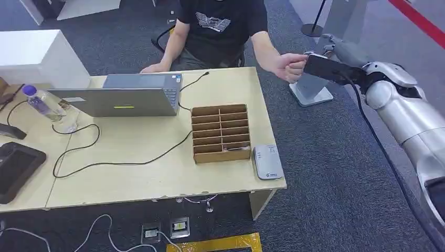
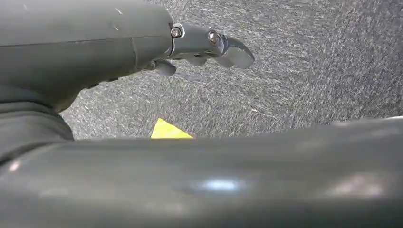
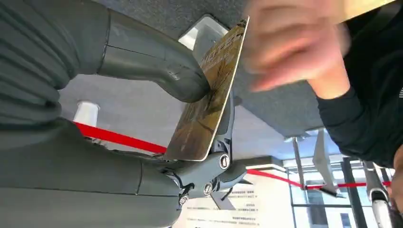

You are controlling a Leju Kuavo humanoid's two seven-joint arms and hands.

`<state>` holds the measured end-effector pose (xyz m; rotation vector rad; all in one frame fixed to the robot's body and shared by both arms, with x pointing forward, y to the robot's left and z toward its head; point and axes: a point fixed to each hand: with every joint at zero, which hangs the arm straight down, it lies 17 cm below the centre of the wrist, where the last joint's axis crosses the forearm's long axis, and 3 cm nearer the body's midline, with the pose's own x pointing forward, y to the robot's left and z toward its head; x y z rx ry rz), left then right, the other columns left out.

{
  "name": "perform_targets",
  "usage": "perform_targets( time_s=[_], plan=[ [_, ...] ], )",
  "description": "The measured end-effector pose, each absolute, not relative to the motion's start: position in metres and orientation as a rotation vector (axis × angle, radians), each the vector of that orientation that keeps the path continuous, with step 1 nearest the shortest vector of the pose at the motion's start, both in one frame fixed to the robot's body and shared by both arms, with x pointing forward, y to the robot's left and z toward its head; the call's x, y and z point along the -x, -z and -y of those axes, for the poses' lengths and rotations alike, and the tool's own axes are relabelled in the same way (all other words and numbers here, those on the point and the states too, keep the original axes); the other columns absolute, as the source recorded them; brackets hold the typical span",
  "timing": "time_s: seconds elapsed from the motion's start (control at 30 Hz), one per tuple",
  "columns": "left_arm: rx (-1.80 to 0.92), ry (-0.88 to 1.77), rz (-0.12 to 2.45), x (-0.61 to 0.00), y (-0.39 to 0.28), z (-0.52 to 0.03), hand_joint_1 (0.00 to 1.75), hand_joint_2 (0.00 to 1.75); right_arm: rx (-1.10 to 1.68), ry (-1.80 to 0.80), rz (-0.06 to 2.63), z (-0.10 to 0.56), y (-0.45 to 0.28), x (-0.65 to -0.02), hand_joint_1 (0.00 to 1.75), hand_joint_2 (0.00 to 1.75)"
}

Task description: Pass the card to the sensor for recognition and then transmit it.

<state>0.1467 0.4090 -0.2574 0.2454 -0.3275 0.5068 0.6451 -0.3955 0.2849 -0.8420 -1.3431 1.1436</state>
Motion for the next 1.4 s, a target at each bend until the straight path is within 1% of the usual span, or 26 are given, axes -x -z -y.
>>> perform_targets(
  time_s=[0.2, 0.5, 0.77, 0.9, 1.13, 1.4],
  plan=[
    [-0.254, -0.512, 0.324, -0.145, 0.257, -0.413, 0.00, 0.00, 0.896, -1.167, 1.369, 0.395, -0.284, -0.645, 1.75, 1.75],
    [-0.257, -0.512, 0.323, -0.145, 0.257, -0.413, 0.00, 0.00, 0.899, -1.183, 1.351, 0.396, -0.269, -0.642, 1.75, 1.75],
    [-0.258, -0.512, 0.319, -0.144, 0.257, -0.414, 0.00, 0.00, 0.923, -1.238, 1.278, 0.410, -0.216, -0.619, 1.75, 1.75],
    [-0.262, -0.511, 0.305, -0.140, 0.258, -0.418, 0.00, 0.00, 0.954, -1.307, 1.254, 0.411, -0.196, -0.606, 1.75, 1.75],
    [-0.272, -0.512, 0.296, -0.138, 0.257, -0.424, 0.00, 0.00, 0.865, -1.410, 1.213, 0.379, -0.134, -0.575, 1.75, 1.75],
    [-0.282, -0.504, 0.298, -0.138, 0.256, -0.430, 0.00, 0.00, 0.709, -1.397, 1.230, 0.337, -0.093, -0.547, 1.75, 1.75]
  ],
)
